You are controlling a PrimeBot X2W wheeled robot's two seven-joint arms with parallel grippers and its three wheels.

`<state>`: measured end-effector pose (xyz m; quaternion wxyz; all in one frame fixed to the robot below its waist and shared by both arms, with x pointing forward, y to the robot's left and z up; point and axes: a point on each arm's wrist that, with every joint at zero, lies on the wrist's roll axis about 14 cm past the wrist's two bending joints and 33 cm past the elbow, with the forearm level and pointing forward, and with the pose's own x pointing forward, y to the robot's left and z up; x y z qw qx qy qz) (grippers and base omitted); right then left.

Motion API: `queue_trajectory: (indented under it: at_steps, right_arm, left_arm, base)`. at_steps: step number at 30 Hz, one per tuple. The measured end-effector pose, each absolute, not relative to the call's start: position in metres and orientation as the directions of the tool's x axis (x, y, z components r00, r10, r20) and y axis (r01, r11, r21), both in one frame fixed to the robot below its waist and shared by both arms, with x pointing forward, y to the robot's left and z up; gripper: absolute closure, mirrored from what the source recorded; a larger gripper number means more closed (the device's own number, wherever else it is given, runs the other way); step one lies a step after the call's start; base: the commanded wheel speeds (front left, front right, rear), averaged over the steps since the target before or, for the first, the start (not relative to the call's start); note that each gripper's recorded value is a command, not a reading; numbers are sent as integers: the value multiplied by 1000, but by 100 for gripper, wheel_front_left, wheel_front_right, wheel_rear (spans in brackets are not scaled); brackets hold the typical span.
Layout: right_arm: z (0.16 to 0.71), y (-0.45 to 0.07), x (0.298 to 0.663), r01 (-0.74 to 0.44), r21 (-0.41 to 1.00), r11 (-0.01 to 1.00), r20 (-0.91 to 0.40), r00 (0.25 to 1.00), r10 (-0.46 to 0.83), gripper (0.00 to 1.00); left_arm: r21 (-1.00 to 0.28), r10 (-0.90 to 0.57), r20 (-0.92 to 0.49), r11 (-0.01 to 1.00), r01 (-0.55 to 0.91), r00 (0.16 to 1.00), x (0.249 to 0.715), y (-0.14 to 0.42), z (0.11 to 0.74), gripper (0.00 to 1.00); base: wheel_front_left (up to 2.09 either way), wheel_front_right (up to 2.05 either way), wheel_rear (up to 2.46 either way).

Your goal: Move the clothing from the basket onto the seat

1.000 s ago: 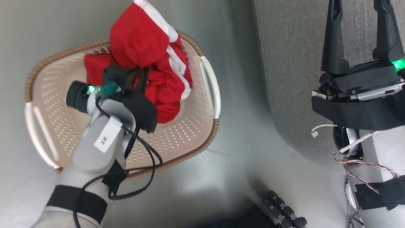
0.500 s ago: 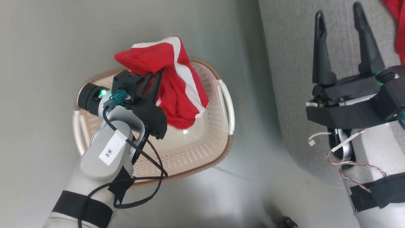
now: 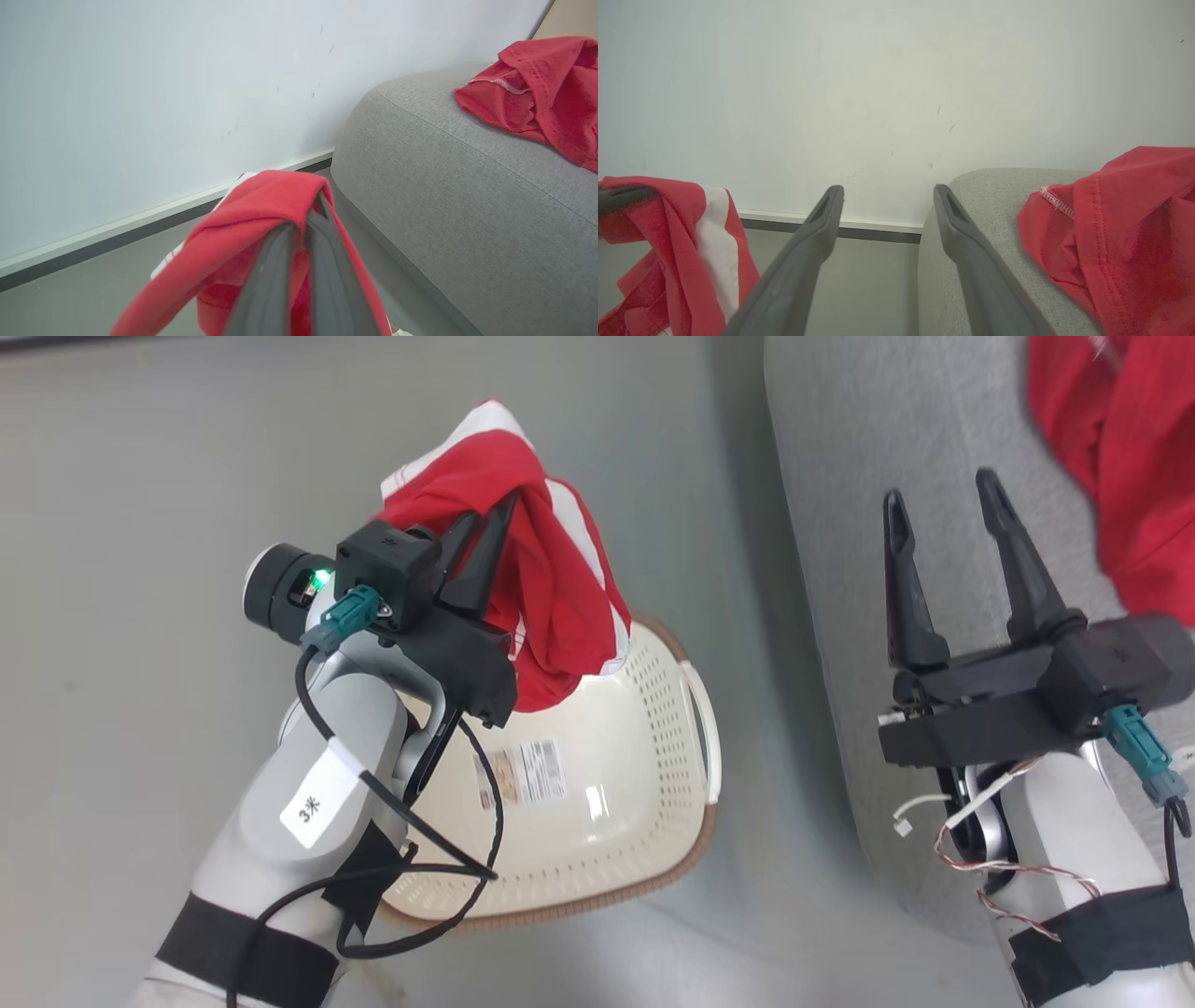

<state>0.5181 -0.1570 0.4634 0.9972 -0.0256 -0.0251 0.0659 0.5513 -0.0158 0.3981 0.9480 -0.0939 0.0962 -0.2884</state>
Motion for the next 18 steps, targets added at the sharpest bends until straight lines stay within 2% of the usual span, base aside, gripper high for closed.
queue_trajectory:
  at_steps: [10, 18]
  right_arm:
    - [491, -160, 491, -125, -54, 991, 70, 989, 129, 0]
    - [510, -153, 467, -149, -53, 987, 91, 984, 153, 0]
  left_arm:
    - [-135, -589, 37, 797, 588, 807, 541, -15, 490, 100]
    - [-90, -608, 117, 781, 618, 785, 516, -21, 543, 100]
  base:
    - [0, 0, 0]
    - [0, 0, 0]
